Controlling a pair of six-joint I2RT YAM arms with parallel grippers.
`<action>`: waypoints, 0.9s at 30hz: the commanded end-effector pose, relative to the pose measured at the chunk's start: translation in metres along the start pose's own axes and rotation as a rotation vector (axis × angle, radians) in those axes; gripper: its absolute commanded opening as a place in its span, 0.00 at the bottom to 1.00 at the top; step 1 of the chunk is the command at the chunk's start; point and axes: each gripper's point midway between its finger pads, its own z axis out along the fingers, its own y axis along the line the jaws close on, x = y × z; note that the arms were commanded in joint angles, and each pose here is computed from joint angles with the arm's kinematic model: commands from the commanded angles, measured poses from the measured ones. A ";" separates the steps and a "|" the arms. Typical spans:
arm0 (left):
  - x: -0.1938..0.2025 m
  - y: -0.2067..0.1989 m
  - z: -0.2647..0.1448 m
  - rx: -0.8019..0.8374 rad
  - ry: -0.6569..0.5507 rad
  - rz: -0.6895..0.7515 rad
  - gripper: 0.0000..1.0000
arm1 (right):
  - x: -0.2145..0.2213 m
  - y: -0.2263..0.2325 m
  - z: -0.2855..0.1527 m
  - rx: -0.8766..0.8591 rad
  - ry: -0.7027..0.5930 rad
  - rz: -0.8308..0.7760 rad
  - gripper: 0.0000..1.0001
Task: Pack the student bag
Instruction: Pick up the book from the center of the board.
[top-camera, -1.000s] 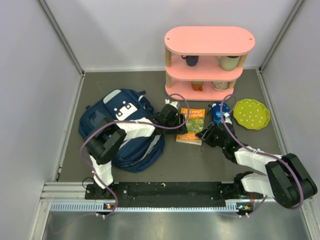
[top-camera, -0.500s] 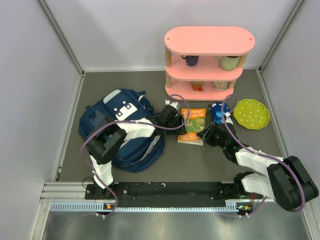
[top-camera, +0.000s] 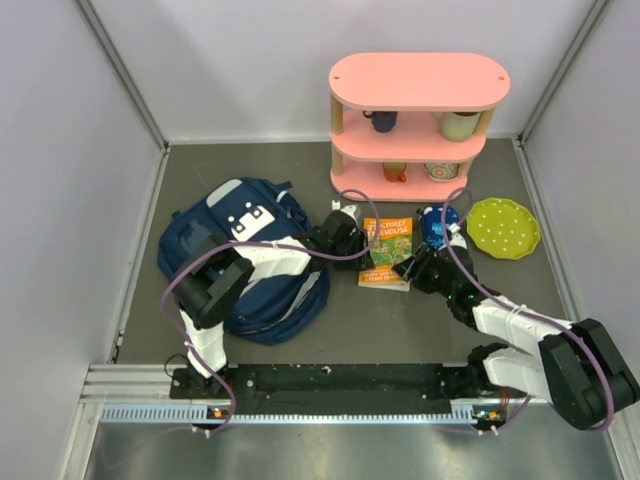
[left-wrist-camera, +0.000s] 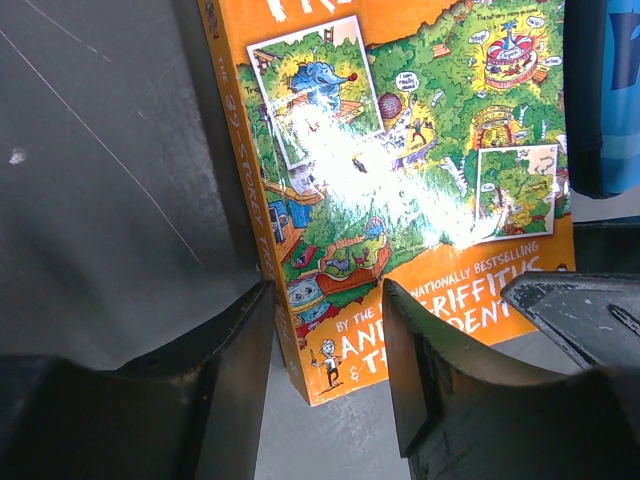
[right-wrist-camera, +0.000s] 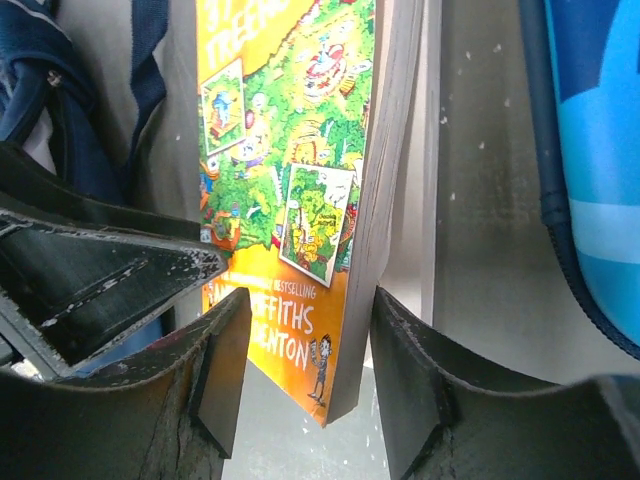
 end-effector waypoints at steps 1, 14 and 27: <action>-0.008 -0.022 0.003 0.084 -0.031 0.006 0.50 | -0.019 0.034 -0.006 -0.150 -0.069 -0.051 0.51; -0.008 -0.022 0.005 0.086 -0.025 0.004 0.48 | -0.023 0.026 -0.009 -0.099 -0.080 -0.087 0.40; -0.007 -0.021 0.004 0.079 -0.025 0.002 0.47 | -0.026 0.018 -0.009 -0.046 -0.087 -0.107 0.03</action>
